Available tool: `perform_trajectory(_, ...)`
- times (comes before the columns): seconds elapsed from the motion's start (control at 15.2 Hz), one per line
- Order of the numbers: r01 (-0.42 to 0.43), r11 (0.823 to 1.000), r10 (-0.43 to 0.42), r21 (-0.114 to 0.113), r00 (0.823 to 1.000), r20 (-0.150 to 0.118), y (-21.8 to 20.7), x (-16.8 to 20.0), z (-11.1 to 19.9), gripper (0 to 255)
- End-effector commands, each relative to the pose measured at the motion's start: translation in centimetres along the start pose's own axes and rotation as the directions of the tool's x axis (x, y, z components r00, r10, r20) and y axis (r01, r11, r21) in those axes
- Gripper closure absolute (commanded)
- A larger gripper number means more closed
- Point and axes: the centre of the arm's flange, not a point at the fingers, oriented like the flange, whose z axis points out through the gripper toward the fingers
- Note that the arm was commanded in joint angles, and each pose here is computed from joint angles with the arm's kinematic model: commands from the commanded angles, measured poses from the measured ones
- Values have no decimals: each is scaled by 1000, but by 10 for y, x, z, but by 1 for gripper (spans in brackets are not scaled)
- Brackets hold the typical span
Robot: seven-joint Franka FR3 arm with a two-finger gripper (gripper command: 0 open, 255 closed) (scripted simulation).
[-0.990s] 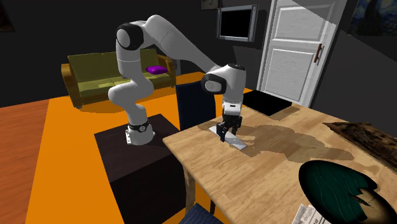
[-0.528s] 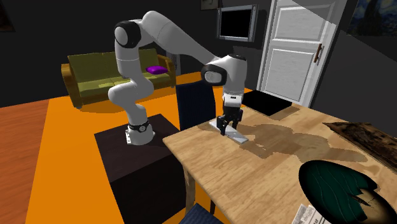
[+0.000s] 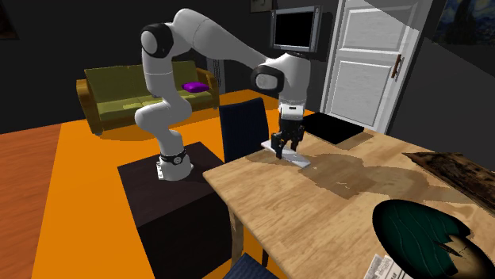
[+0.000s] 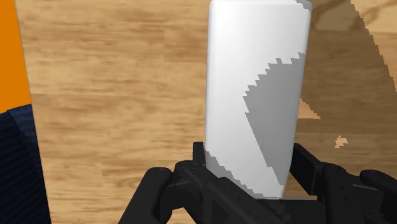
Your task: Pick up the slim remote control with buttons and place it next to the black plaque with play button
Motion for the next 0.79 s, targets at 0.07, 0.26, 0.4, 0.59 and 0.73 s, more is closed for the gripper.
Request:
perform_trajectory(0.07, 0, 1000, 0, 0, 1000, 0, 1, 0, -11, 255)
perform_trajectory(0.26, 0, 1000, 0, 0, 1000, 0, -32, -22, -11, 255)
perform_trajectory(0.4, 0, 1000, 0, 0, 1000, 0, -54, -37, -11, 255)
perform_trajectory(0.59, 0, 1000, 0, 0, 1000, 0, -87, -59, -12, 255)
perform_trajectory(0.73, 0, 1000, 0, 0, 1000, 0, -109, -73, -12, 255)
